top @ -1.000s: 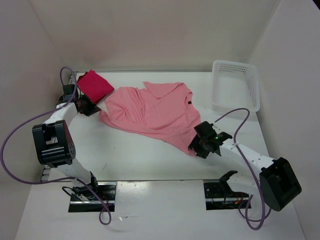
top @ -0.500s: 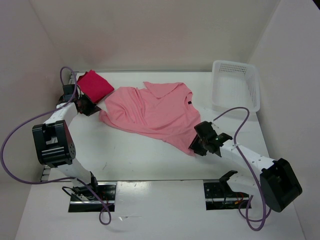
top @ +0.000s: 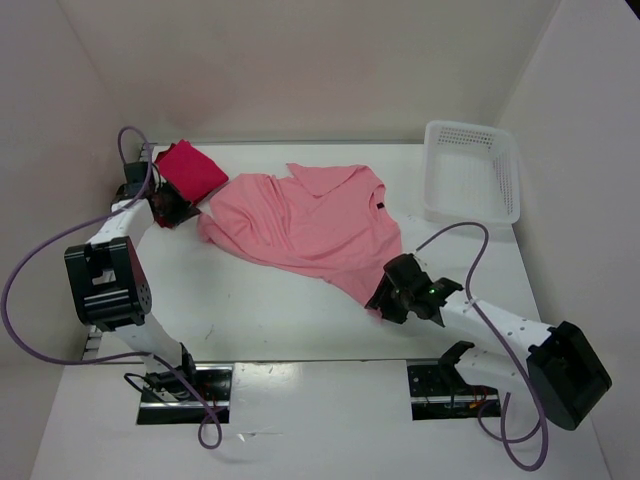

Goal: Fold and stack the t-shirts
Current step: Flatten out the tshirt

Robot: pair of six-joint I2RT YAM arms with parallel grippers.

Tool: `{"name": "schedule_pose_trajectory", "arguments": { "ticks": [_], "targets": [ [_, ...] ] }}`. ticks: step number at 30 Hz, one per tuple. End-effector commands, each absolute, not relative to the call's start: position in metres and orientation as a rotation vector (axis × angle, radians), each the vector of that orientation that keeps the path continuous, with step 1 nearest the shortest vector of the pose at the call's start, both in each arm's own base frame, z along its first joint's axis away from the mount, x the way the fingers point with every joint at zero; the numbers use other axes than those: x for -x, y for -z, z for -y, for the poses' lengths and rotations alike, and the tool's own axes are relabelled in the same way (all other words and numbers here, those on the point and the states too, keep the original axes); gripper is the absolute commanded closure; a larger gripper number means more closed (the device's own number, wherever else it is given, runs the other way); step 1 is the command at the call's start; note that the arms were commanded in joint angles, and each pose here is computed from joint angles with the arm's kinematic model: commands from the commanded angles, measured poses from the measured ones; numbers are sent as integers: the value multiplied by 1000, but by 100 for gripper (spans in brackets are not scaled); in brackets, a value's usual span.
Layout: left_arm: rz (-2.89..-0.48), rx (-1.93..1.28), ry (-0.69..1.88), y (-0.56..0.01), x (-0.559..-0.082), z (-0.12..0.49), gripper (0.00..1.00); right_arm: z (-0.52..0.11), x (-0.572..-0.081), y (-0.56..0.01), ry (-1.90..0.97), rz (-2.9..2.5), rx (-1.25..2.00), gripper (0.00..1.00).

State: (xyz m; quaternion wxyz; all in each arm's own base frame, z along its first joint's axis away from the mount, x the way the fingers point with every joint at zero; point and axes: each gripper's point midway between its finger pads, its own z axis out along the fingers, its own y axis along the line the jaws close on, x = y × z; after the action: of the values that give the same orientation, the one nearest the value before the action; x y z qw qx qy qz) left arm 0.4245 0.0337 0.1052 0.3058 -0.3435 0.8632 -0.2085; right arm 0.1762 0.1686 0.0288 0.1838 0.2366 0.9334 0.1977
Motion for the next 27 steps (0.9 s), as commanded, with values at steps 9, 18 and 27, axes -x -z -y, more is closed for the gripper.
{"name": "schedule_pose_trajectory", "arguments": {
  "ticks": [9, 18, 27],
  "targets": [
    [-2207, 887, 567, -126, -477, -47, 100, -171, -170, -17, -416, -2681, -582, 47],
    [-2206, 881, 578, -122, -471, -44, 100, -175, -176, -24, -353, -2678, -583, 73],
    [-2227, 901, 567, -115, -466, -44, 100, -190, -172, -41, -457, -2680, -531, 100]
  ]
}}
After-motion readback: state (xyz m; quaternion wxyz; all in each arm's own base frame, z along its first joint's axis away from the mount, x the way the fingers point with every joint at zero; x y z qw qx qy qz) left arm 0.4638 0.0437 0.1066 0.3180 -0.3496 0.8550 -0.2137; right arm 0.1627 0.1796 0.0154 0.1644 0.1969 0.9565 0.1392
